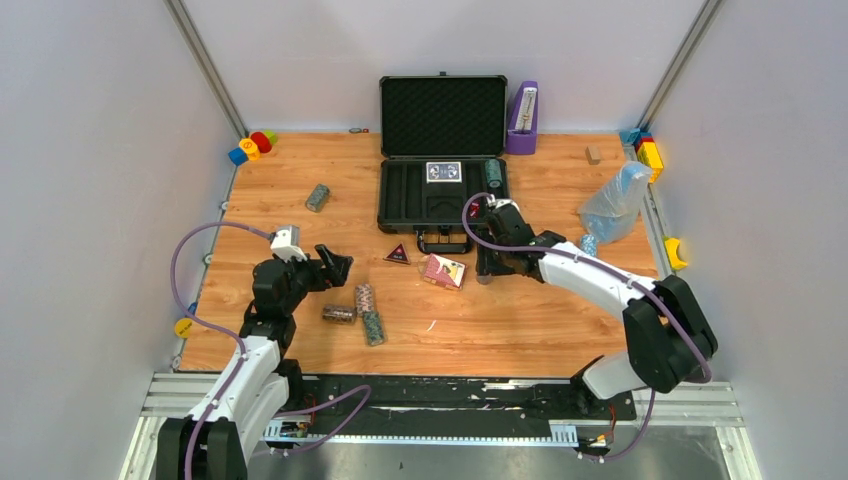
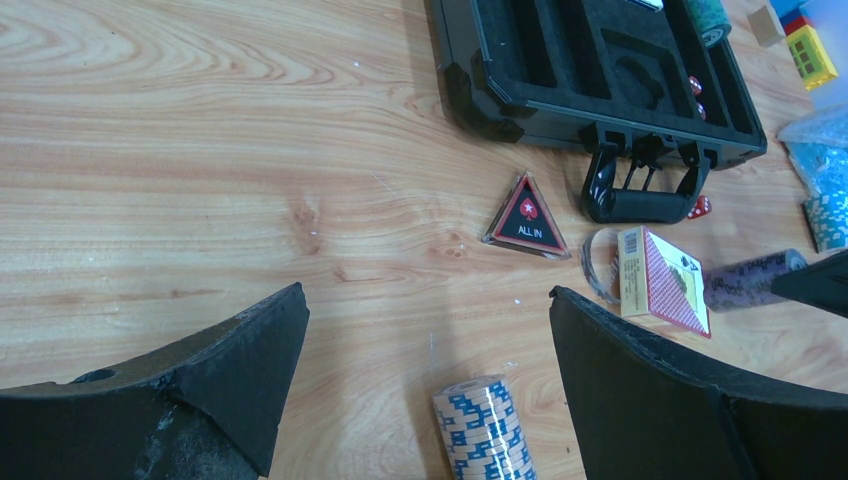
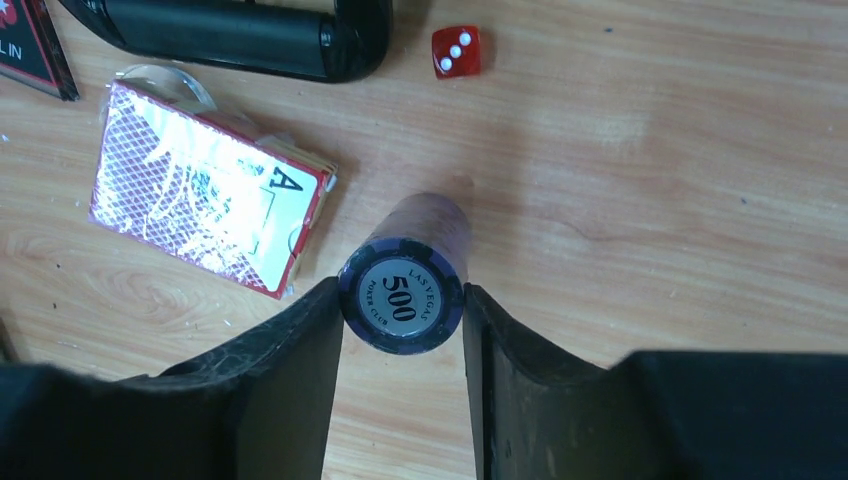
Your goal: Pack up texas hold em set
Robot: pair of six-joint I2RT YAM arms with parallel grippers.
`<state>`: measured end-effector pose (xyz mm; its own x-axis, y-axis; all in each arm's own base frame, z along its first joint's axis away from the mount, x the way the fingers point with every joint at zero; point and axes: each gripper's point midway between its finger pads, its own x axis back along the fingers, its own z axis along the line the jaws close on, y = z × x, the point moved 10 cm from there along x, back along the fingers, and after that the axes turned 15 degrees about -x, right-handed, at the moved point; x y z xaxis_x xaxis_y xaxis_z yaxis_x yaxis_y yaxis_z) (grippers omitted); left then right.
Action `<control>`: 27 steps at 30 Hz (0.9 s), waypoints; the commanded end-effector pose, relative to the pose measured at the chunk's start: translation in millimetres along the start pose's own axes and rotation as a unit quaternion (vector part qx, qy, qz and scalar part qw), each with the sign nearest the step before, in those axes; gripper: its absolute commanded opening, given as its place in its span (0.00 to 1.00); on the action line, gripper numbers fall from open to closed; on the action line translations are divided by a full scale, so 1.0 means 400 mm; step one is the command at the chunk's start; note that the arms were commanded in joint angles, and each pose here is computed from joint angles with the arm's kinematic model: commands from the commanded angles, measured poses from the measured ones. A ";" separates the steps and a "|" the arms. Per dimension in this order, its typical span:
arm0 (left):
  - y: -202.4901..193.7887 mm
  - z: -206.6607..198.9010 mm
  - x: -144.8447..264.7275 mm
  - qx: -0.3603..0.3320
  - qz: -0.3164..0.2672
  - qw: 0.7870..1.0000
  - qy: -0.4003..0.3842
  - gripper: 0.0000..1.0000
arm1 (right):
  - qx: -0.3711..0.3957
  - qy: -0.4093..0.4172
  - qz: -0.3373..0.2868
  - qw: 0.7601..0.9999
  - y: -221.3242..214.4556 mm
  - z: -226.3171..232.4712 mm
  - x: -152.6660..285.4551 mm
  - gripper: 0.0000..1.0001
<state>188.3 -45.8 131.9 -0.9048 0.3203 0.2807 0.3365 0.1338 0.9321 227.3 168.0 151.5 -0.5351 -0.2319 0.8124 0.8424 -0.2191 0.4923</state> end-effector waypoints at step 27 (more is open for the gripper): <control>0.054 -0.006 -0.002 -0.009 -0.037 0.999 -0.005 0.99 | 0.020 -0.035 -0.200 0.979 0.310 0.136 0.062 0.00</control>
<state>188.2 -45.8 132.0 -0.9051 0.3200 0.2800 0.3357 0.1338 0.9324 284.9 181.9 214.5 -0.7090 -0.1144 0.6959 0.7023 -0.2052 0.6817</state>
